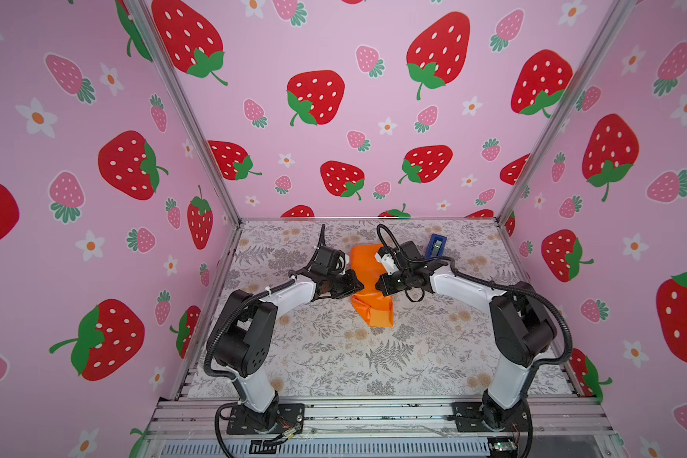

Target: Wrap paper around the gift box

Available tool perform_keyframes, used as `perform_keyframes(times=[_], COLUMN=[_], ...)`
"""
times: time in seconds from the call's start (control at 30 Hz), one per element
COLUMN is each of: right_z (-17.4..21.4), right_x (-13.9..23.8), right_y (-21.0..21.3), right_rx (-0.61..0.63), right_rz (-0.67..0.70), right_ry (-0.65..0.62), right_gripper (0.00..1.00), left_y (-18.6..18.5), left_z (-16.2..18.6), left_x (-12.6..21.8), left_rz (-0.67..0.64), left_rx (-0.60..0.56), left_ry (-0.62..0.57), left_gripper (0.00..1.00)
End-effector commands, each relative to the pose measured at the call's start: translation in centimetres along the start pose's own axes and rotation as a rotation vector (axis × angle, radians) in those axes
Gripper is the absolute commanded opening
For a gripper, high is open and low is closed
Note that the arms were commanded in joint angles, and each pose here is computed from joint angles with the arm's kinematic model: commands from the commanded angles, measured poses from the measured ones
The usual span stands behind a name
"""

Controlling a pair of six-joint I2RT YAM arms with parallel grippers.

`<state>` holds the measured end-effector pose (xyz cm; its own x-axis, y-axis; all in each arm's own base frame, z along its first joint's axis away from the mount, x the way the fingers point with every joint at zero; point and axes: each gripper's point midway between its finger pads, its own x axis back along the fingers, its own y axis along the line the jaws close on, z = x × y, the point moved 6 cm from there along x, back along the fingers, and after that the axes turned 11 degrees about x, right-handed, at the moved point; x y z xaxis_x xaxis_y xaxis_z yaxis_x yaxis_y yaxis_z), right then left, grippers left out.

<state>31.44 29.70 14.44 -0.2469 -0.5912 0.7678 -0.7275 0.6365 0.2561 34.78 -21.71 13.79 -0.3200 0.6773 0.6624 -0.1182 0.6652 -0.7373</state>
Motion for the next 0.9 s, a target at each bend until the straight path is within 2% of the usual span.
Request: perform_keyframes(times=[0.0, 0.3, 0.57, 0.7, 0.87], right_z=[1.7, 3.7, 1.8, 2.2, 4.0], right_x=[1.4, 2.5, 5.6, 6.1, 5.2], right_y=[-0.8, -1.6, -1.0, -0.3, 0.3], right_rx=[-0.028, -0.023, -0.026, -0.037, -0.02], right_rz=[0.072, 0.117, 0.15, 0.127, 0.18], right_ry=[0.075, 0.136, 0.014, -0.015, 0.017], right_gripper=[0.09, 0.09, 0.1, 0.23, 0.63], left_y=[1.9, 2.1, 0.1, -1.8, -2.7], left_z=[0.6, 0.5, 0.2, 0.2, -0.1], left_x=[-0.4, -0.5, 0.8, 1.7, 1.4], left_rz=[-0.071, -0.078, -0.041, -0.016, -0.03], left_rx=[0.039, 0.043, 0.01, -0.029, -0.057], left_ry=[0.033, 0.038, 0.018, 0.012, 0.029], left_gripper=[0.16, 0.16, 0.16, 0.16, 0.16])
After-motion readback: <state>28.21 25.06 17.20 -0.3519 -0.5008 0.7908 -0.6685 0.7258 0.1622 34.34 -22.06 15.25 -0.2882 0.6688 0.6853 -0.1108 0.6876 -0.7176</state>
